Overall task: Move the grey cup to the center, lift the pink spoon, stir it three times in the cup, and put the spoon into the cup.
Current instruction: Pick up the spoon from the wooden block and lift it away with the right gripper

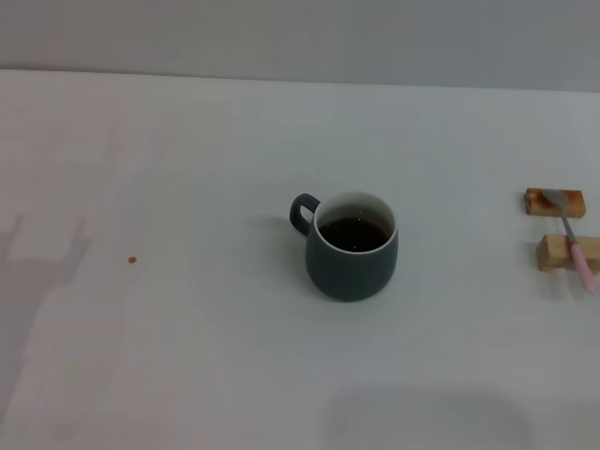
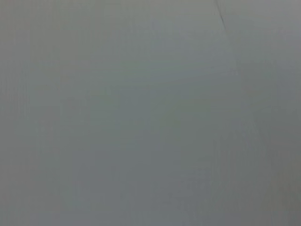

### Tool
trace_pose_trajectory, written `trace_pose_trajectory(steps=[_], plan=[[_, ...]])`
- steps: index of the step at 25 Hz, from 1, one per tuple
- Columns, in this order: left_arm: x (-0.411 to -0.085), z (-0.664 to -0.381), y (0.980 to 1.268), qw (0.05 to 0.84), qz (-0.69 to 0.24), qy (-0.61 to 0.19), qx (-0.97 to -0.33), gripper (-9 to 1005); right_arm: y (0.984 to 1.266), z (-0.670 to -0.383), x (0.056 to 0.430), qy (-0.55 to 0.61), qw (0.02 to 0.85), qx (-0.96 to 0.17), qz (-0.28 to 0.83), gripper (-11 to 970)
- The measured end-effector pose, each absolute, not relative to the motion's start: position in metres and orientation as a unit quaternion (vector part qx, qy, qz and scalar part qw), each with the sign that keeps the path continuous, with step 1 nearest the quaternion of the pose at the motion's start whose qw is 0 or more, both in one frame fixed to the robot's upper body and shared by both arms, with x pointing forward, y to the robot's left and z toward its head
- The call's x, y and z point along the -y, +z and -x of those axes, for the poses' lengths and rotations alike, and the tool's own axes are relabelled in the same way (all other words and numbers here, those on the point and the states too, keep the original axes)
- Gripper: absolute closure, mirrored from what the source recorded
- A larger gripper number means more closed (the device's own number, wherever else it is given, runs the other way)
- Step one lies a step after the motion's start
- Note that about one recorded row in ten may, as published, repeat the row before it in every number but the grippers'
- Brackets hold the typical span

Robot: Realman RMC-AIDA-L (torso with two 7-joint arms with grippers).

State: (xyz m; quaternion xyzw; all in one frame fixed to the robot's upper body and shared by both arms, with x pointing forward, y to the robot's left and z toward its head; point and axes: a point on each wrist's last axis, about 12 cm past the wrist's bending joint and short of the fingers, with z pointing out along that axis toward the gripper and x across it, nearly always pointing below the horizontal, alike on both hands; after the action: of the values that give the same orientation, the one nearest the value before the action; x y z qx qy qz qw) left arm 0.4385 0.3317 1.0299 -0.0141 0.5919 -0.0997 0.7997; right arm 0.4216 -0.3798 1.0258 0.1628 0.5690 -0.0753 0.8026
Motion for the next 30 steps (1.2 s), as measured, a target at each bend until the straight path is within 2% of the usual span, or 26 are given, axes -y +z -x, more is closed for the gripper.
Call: trace_pose_trajectory(steps=[17,30], plan=[[-0.334,-0.437,1.028,0.794,0.022,-0.102,-0.598,150,1.028,-0.419,0.377,-0.044,0.812,-0.557,-0.170,451],[-0.335,-0.443,1.031,0.799,0.026,-0.102,-0.592,150,1.017,-0.392,0.362,-0.023,0.801,-0.573,-0.169,456]])
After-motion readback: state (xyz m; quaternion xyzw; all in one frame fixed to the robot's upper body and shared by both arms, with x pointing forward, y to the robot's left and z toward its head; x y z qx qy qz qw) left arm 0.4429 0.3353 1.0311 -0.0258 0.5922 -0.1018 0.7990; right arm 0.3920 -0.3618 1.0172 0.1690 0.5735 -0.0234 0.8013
